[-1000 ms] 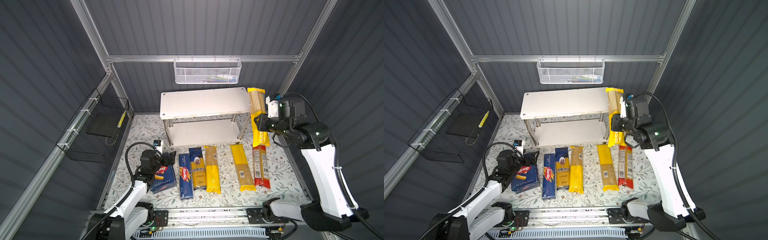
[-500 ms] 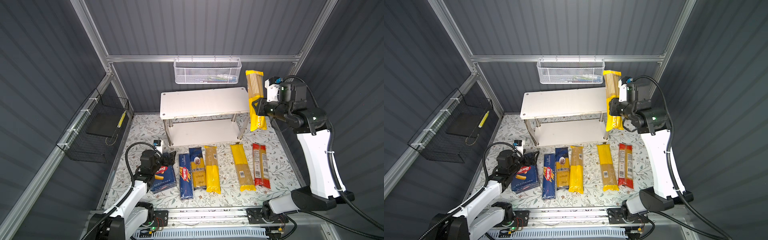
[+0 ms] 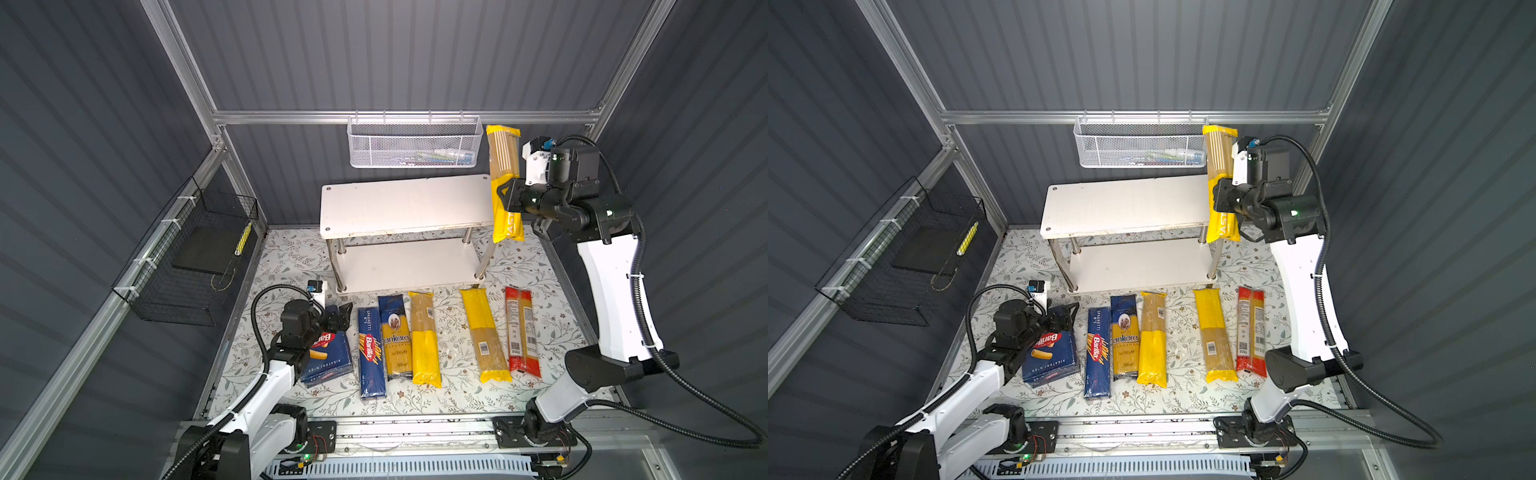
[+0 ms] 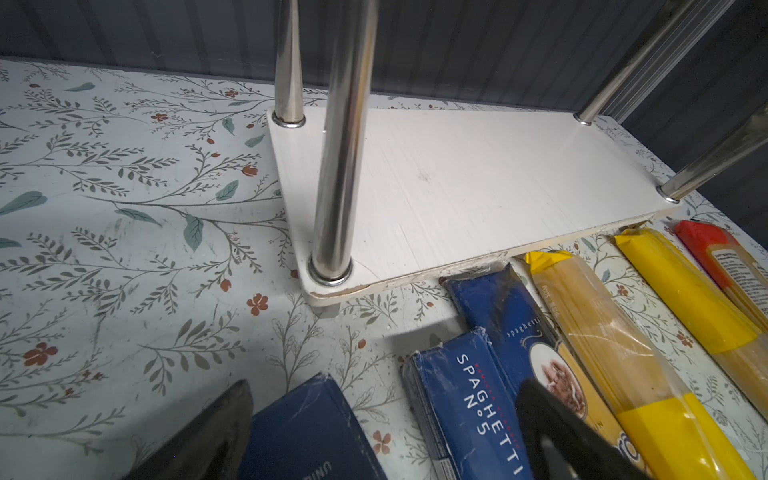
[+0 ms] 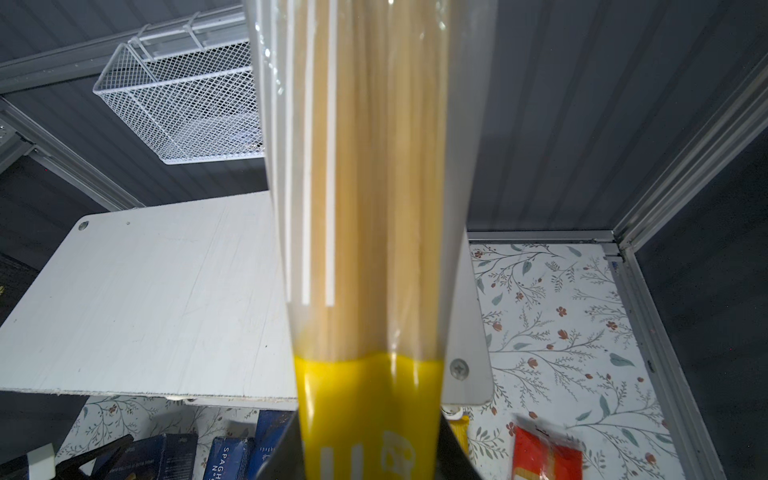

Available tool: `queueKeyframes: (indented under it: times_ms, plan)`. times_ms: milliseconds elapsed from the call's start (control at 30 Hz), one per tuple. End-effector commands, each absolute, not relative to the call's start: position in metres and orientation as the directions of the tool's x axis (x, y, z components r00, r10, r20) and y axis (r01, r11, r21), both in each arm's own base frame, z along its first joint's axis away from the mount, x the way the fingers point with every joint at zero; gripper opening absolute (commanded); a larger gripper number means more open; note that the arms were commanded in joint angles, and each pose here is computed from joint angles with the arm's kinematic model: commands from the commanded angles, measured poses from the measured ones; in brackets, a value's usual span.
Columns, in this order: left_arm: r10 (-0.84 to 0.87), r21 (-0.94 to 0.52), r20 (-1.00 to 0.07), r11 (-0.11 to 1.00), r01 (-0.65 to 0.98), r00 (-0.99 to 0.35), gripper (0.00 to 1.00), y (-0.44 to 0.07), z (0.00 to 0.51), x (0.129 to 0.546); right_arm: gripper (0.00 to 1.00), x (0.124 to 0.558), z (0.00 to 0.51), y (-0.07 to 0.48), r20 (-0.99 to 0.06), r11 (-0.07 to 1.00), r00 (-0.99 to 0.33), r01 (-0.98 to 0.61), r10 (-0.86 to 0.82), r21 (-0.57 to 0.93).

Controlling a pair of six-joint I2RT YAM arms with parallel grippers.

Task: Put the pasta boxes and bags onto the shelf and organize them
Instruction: 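Lower the yellow bag onto the top shelf with the right gripper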

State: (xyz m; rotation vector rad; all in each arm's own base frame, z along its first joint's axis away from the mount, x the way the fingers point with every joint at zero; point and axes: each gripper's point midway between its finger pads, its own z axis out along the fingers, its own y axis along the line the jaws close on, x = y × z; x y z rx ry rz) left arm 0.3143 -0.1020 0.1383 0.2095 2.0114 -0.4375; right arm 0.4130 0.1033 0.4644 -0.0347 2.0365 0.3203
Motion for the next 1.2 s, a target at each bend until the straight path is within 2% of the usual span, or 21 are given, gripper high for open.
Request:
queueKeyframes:
  times_ms: [0,533,1167]
  plan:
    - [-0.028,-0.202,-0.893,0.916,0.346,-0.448,0.99,-0.103,0.141,0.314,0.00,0.419,0.520,0.102,-0.944,0.952,-0.292,-0.213,0.153,0.220]
    - [-0.031,-0.200,-0.894,0.920,0.337,-0.447,1.00,-0.101,0.142,0.314,0.00,0.464,0.503,0.103,-0.927,0.948,-0.310,-0.168,0.208,0.269]
    - [-0.025,-0.201,-0.893,0.916,0.348,-0.449,1.00,-0.103,0.141,0.314,0.00,0.483,0.479,0.098,-0.912,0.956,-0.345,-0.105,0.222,0.273]
